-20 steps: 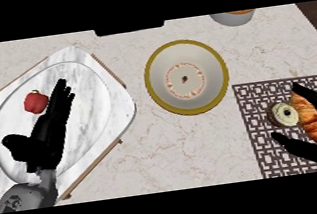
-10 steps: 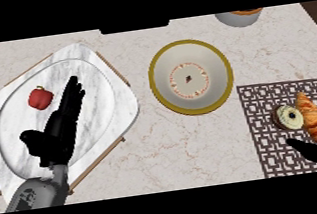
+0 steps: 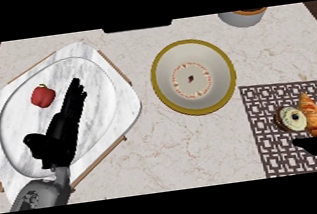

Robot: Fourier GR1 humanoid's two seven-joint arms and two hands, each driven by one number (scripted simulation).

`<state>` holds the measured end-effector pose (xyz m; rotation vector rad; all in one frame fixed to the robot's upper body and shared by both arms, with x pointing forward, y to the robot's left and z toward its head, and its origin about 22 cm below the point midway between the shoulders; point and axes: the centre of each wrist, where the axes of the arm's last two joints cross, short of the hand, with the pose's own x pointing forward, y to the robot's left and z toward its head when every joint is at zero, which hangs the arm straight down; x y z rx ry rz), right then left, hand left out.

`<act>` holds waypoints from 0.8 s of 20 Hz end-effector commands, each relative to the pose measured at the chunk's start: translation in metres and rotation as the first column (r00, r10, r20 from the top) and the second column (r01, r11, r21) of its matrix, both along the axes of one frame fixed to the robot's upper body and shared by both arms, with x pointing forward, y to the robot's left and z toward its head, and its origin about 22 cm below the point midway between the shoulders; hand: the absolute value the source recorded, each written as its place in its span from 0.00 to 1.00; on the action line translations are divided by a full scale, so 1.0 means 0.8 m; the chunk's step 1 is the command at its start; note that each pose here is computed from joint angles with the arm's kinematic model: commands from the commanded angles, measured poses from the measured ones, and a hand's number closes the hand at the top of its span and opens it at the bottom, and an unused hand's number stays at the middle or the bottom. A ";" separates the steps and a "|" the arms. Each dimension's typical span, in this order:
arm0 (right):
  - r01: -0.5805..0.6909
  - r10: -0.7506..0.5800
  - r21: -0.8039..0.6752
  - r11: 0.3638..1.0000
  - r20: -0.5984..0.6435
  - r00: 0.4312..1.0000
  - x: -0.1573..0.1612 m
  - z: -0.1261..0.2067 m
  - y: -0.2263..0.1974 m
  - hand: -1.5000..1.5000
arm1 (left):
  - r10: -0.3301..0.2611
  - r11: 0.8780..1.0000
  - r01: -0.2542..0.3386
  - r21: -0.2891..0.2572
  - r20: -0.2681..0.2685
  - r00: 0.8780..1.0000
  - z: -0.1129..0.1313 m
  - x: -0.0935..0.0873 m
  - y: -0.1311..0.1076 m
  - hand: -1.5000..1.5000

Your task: Pick the croissant from the placemat and place it in the bowl

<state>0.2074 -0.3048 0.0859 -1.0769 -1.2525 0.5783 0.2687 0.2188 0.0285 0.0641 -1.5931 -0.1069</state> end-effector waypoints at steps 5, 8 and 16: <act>0.057 -0.058 -0.009 0.998 -0.181 0.982 0.034 -0.005 -0.005 0.00 | 0.002 1.000 -0.002 0.003 0.009 1.000 -0.011 0.008 -0.011 0.50; 0.040 -0.037 0.014 0.999 -0.180 0.983 -0.012 -0.025 -0.029 0.00 | 0.009 1.000 -0.009 0.002 0.000 1.000 -0.015 -0.005 0.009 0.50; -0.015 0.029 0.104 0.994 -0.135 0.990 -0.027 -0.029 -0.026 0.00 | -0.005 1.000 0.005 -0.006 -0.015 1.000 -0.001 0.019 0.010 0.50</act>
